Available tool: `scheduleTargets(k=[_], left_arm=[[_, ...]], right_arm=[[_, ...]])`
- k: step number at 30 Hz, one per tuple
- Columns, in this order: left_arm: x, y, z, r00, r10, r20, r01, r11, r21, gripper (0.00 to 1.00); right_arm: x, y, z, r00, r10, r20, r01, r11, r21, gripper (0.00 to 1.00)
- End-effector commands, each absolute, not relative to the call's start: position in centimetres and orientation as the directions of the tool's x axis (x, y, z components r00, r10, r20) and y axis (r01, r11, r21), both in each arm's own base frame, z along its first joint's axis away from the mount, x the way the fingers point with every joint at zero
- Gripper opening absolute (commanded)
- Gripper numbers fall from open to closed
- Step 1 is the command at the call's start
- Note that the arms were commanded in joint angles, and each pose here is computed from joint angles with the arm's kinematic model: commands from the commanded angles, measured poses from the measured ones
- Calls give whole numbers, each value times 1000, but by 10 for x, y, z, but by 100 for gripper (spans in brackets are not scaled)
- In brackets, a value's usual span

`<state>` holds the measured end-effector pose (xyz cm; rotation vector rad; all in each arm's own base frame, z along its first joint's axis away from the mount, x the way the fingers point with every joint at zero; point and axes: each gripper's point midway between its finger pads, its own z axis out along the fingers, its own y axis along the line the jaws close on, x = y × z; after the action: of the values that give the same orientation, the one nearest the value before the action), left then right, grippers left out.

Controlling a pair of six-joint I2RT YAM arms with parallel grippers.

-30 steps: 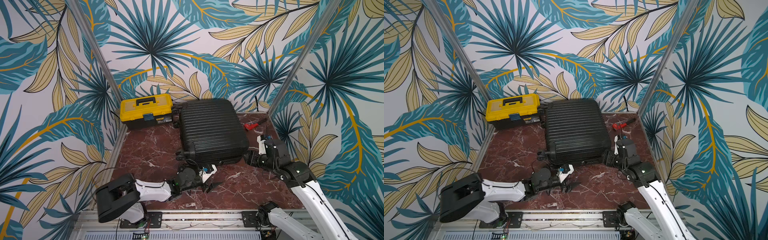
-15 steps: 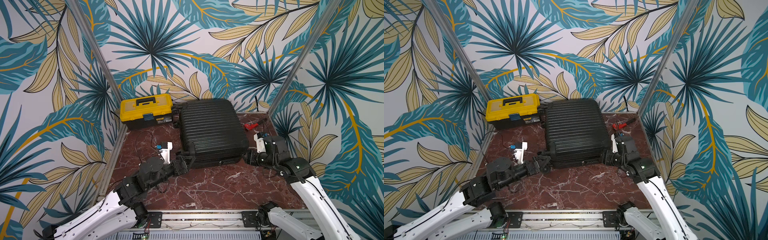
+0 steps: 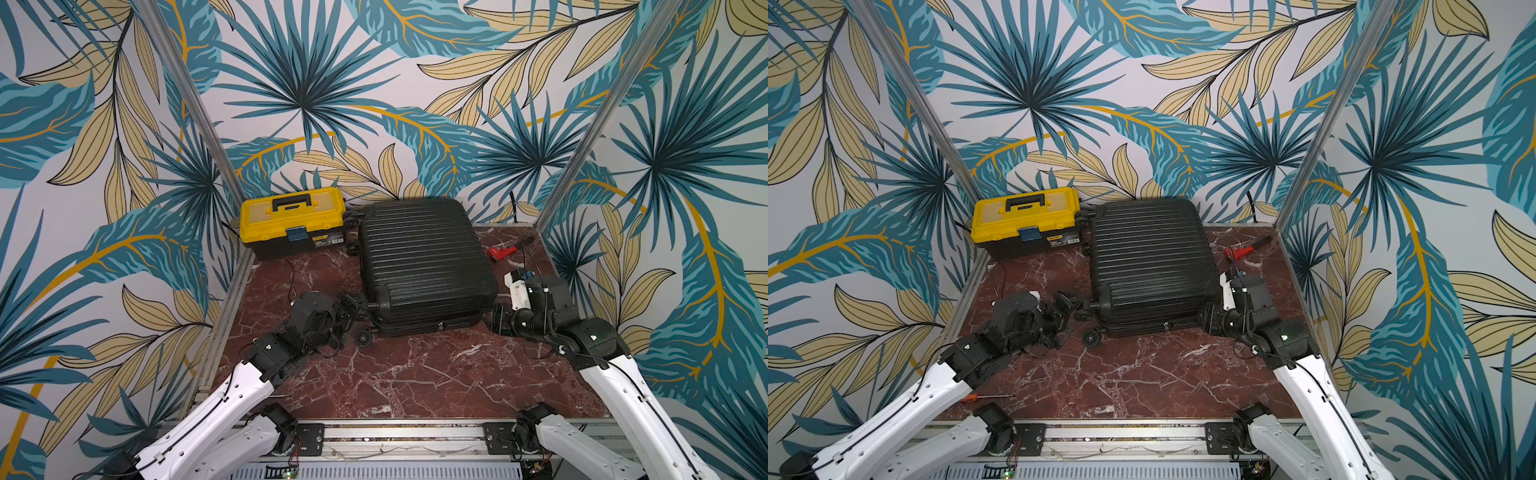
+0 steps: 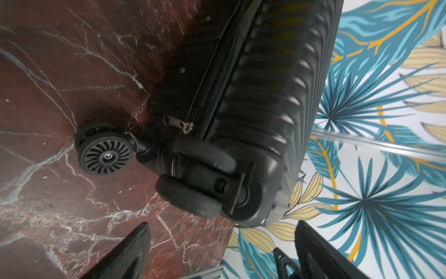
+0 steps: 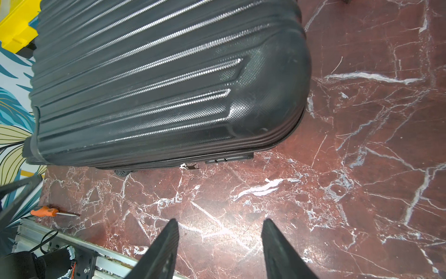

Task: Open the suitcase zippers
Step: Unzip the zipper on the suitcase.

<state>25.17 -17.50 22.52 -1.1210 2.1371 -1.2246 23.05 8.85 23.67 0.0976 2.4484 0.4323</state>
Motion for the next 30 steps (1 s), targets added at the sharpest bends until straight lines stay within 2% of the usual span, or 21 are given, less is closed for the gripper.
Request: scheduleTargets(k=[1, 8, 14, 22, 26, 30], left_arm=[[264, -177, 225, -569, -820, 65, -439, 236, -867, 93], [276, -186, 218, -570, -815, 104, -456, 208, -865, 92], [286, -178, 218, -528, -845, 84, -453, 196, -870, 87], [301, -179, 215, -506, -854, 118, -462, 154, -873, 71], [302, -182, 214, -511, -851, 123, -459, 149, -876, 60], [303, -178, 212, -498, -859, 120, -459, 144, -876, 54]], right_arm=[[225, 91, 229, -806, 168, -568, -43, 940, 339, 57], [224, 92, 230, -811, 156, -564, -54, 939, 338, 56], [222, 100, 227, -823, 159, -545, -69, 925, 374, 54], [202, 116, 215, -839, 71, -539, -166, 910, 379, 51], [194, 126, 206, -802, -14, -598, -246, 919, 309, 51], [194, 142, 194, -770, -9, -638, -276, 907, 319, 51]])
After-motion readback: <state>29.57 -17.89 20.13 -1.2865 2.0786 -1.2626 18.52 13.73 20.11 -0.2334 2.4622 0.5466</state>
